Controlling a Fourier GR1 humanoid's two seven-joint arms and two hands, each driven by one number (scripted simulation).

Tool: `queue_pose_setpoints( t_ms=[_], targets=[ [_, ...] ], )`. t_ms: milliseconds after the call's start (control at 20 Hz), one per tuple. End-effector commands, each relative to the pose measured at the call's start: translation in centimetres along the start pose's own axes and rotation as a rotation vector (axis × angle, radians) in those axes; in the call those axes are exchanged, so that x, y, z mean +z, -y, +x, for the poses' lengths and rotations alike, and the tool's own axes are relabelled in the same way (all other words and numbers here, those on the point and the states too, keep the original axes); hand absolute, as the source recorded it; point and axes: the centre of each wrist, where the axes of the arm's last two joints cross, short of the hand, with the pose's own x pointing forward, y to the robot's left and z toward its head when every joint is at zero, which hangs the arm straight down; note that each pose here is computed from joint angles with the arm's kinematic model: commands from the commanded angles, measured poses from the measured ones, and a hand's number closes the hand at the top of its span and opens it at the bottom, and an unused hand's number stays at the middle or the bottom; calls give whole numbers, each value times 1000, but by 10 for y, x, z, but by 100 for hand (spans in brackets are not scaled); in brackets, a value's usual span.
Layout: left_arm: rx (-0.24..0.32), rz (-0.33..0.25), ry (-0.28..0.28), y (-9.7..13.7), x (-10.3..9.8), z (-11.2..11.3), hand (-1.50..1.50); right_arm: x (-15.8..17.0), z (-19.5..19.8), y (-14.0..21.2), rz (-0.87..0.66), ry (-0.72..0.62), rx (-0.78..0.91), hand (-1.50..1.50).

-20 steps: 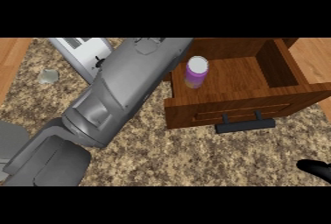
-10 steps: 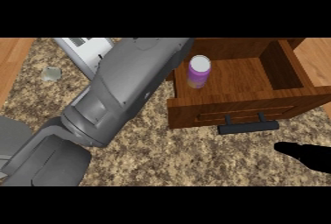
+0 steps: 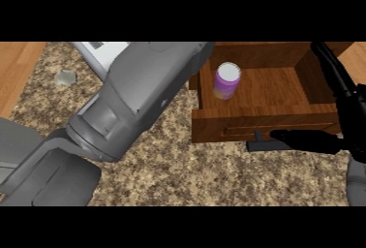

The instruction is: Pick up the can, place it into the drawer and close the drawer

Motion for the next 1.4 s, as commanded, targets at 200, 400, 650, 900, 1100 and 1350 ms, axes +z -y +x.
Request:
queue_pose_setpoints(
  t_ms=[200, 400, 650, 900, 1100, 1350],
  targets=[
    [-29, -31, -2, -6, -2, -14, -150, -28, -27, -47, 82, -8, 209, -150],
    [-1, -21, -19, -26, -14, 2, -150, -36, -31, -85, 113, 7, 302, -150],
    [-5, -6, -6, -25, -11, -9, -150, -52, -58, -126, 109, -11, 338, -150],
    [-11, 19, -9, -48, -20, -3, -150, -73, -77, -132, 57, -37, 395, -150],
    [-15, 10, -16, -61, -21, -3, -150, -92, -71, -144, -39, -62, 420, -150],
    [-6, 10, -43, -78, -22, -19, -150, -116, -75, -139, -94, -56, 462, -150]
  ],
)
